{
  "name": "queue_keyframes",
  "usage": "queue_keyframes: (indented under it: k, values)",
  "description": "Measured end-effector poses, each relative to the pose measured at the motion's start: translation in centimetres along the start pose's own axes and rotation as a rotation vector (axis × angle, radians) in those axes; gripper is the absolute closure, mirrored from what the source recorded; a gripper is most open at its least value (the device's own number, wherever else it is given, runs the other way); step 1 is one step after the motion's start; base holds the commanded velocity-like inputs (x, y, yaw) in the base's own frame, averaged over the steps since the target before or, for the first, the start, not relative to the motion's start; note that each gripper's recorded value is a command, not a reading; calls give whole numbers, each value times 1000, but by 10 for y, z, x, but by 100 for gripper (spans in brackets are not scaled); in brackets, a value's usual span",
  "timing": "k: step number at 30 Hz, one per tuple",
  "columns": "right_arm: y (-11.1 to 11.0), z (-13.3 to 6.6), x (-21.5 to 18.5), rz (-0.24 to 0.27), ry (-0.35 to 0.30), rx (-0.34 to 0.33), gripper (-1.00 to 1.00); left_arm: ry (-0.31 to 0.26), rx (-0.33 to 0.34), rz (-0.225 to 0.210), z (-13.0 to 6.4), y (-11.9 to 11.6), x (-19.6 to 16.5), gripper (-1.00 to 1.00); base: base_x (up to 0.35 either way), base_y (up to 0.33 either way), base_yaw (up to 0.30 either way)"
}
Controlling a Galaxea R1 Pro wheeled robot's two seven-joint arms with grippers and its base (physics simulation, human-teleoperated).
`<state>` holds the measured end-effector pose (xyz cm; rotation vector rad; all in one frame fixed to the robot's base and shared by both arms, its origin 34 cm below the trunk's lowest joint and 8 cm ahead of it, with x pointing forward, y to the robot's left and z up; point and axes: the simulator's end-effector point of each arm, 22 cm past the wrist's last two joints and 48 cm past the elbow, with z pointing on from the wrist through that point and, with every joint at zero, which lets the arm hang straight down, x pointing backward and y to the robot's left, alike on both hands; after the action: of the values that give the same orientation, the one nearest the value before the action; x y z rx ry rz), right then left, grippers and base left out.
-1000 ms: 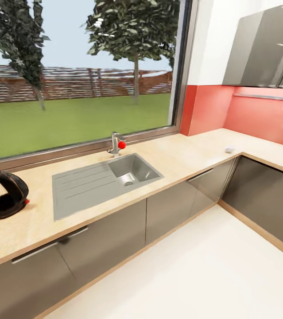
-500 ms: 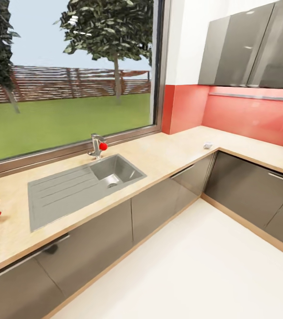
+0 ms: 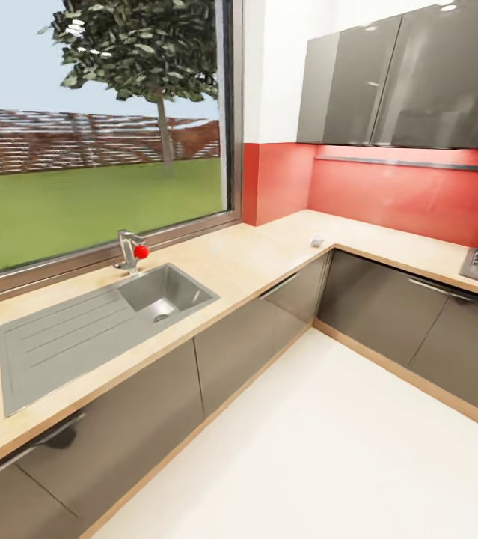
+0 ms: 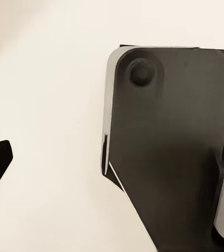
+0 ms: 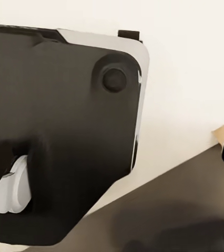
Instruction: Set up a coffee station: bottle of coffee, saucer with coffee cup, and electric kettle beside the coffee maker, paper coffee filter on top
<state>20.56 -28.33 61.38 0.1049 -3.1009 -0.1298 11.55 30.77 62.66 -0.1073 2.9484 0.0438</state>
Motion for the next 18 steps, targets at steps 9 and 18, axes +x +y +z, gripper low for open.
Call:
queue_keyframes:
  k: [9, 18]
  values:
    - [0, 0, 0, 2, 0, 0, -100, 27, -3, 4, -2, 4, 11, -100, 0, 0, -233]
    - [0, 0, 1, 2, 0, 1, -100, 94, -24, 14, -10, 16, 39, -100, 0, 0, -243]
